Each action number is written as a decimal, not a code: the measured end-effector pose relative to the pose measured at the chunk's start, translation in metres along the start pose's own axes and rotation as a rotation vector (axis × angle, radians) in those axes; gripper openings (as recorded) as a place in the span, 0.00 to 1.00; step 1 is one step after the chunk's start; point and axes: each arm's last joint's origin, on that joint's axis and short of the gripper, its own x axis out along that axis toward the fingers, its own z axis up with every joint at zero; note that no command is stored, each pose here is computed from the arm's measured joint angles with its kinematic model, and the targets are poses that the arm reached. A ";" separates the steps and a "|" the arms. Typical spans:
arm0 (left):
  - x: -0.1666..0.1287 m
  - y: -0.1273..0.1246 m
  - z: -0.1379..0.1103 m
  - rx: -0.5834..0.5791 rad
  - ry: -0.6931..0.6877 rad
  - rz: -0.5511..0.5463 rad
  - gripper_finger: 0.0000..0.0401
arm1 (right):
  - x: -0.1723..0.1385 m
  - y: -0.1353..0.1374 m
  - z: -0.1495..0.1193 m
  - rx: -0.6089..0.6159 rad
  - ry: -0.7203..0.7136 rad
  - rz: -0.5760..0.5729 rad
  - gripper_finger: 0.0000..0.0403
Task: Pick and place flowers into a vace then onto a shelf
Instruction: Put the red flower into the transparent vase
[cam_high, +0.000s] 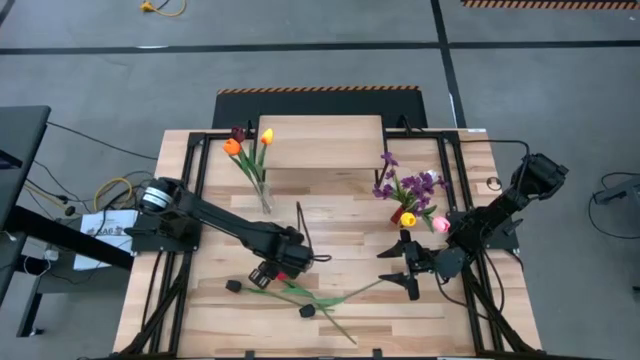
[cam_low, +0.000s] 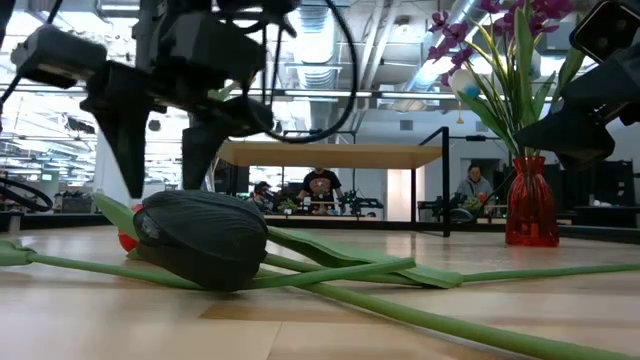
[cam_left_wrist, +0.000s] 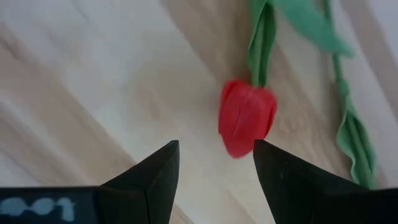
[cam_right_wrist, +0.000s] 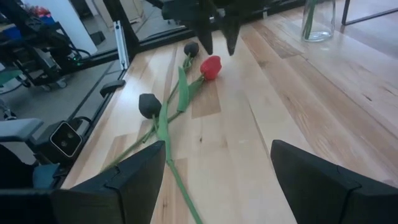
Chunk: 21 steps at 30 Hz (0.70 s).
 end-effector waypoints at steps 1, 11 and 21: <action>-0.001 0.001 0.003 0.017 -0.004 -0.004 0.49 | 0.000 0.000 0.000 0.000 0.000 0.000 0.71; 0.001 0.001 0.009 0.075 -0.017 -0.025 0.49 | -0.002 0.002 -0.001 -0.005 0.004 0.013 0.71; 0.029 -0.006 0.015 0.039 0.013 -0.165 0.49 | -0.002 0.003 -0.002 -0.014 0.014 0.014 0.71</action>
